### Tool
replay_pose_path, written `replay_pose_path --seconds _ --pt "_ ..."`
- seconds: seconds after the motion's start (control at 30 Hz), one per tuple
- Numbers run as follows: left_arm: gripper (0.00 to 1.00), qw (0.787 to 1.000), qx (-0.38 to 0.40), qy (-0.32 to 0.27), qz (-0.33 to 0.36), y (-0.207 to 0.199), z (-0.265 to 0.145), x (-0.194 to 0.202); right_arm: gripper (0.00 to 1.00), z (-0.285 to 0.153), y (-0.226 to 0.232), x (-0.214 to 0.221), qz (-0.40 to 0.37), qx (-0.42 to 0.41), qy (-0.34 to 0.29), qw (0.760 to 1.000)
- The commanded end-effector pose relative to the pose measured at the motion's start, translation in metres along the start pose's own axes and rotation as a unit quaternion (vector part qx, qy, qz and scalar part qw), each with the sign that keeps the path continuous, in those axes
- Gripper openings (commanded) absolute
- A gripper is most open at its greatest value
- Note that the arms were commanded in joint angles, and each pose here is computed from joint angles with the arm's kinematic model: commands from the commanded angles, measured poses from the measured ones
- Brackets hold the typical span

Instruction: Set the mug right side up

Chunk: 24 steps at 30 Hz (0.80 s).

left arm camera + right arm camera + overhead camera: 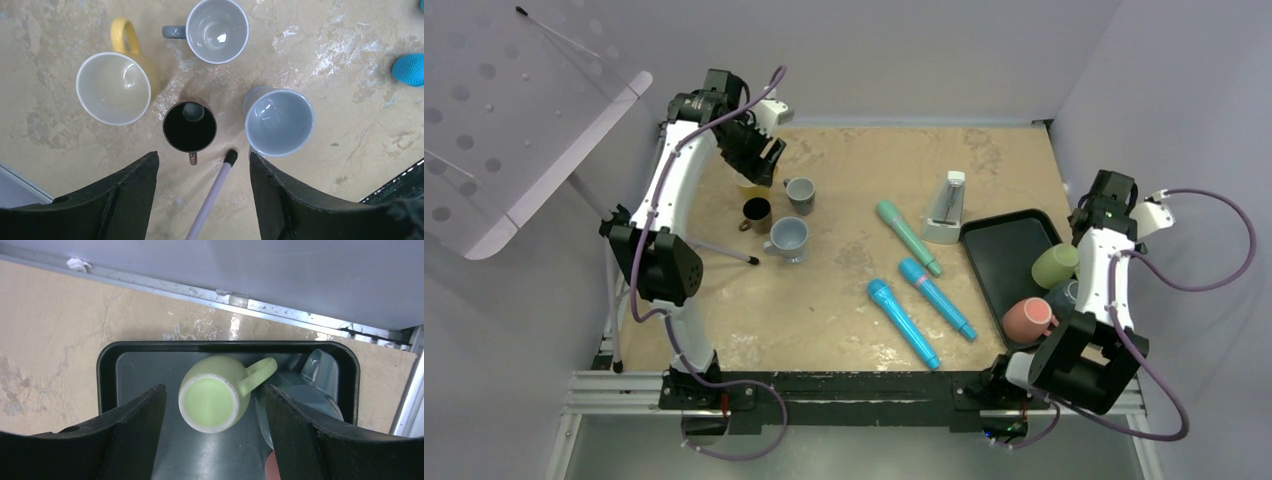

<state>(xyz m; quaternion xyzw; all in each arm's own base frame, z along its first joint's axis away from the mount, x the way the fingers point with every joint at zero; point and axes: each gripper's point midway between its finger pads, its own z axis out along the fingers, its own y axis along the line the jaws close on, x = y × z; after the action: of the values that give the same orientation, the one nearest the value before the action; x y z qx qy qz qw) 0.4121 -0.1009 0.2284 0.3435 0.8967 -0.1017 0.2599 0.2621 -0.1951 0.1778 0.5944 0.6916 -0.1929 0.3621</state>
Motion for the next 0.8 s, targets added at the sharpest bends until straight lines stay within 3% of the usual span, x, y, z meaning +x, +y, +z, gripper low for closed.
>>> replay_pose_path --seconds 0.0,0.23,0.5,0.77 --pt "0.71 1.000 0.003 -0.023 0.007 -0.011 -0.023 -0.002 0.73 0.019 0.018 0.008 -0.004 -0.037 0.022 0.999" --pt "0.71 0.999 0.009 -0.031 0.001 -0.016 -0.026 -0.002 0.63 0.041 0.014 0.030 -0.029 -0.022 0.040 0.999" --pt "0.71 0.999 0.010 -0.031 0.001 -0.016 -0.024 -0.003 0.35 0.039 0.030 0.059 -0.052 -0.094 0.080 0.991" --pt "0.71 0.999 0.020 -0.034 -0.007 -0.016 -0.018 -0.006 0.34 -0.003 0.087 0.104 -0.112 -0.225 0.122 0.960"
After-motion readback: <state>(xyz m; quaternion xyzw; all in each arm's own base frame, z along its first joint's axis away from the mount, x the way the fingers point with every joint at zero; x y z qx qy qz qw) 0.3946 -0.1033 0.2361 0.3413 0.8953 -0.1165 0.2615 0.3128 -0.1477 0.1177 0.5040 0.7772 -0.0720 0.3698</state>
